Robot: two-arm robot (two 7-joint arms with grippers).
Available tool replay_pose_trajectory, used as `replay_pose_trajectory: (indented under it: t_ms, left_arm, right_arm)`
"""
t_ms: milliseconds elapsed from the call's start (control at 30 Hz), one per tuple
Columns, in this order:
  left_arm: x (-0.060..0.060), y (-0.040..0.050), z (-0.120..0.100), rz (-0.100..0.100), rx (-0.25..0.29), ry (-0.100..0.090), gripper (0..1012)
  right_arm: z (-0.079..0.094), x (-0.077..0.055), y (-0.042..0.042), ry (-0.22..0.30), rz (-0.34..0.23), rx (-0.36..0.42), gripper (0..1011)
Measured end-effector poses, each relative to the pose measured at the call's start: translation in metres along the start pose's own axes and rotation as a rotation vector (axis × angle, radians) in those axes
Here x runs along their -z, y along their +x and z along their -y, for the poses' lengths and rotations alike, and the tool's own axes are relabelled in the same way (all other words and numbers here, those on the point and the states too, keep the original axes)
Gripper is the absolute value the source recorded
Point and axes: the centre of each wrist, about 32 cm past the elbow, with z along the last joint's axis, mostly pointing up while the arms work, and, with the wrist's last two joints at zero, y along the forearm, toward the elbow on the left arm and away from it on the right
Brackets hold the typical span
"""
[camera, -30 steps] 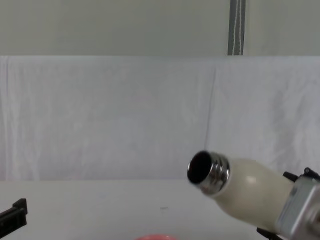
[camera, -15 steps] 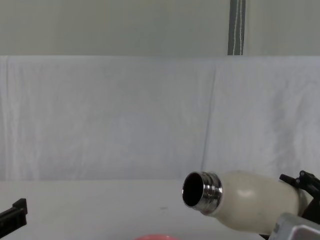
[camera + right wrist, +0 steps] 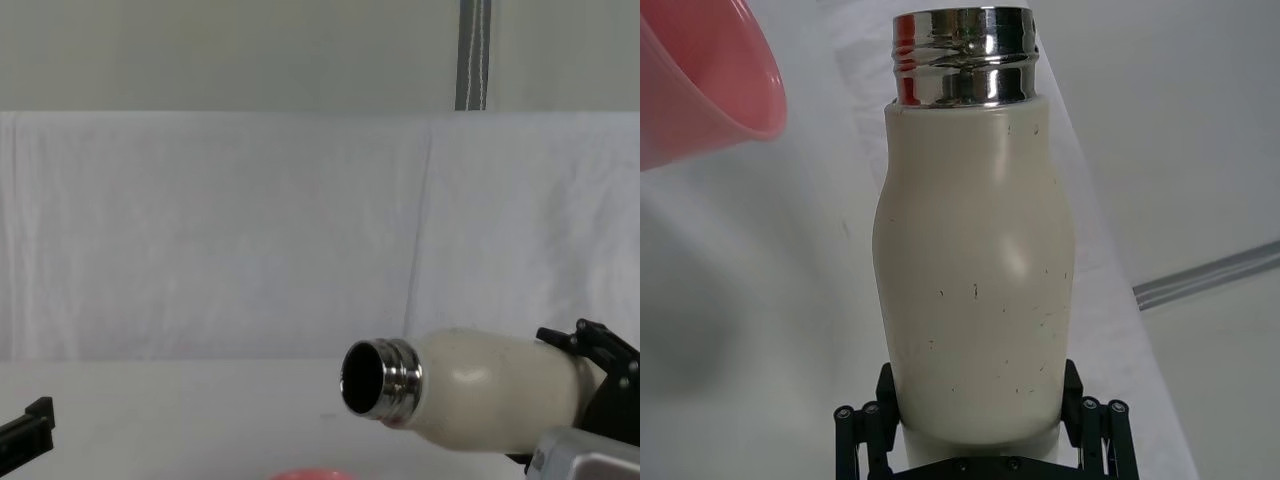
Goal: Grasp the thermos with one hand and pour water into the cup lid.
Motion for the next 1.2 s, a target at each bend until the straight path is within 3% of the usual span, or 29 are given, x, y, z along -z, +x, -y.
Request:
replay_pose_trajectory:
  t_ms: [500,1200]
  left_arm:
    - [0.0,0.0,0.0,0.0,0.0,0.0,1001]
    - [0.0,0.0,0.0,0.0,0.0,0.0,1001]
  right_arm:
    - [-0.002,0.001,0.0091,0.019,0.072,-0.014,950]
    - [-0.011,0.004,0.0124,0.035,0.136,-0.027,950]
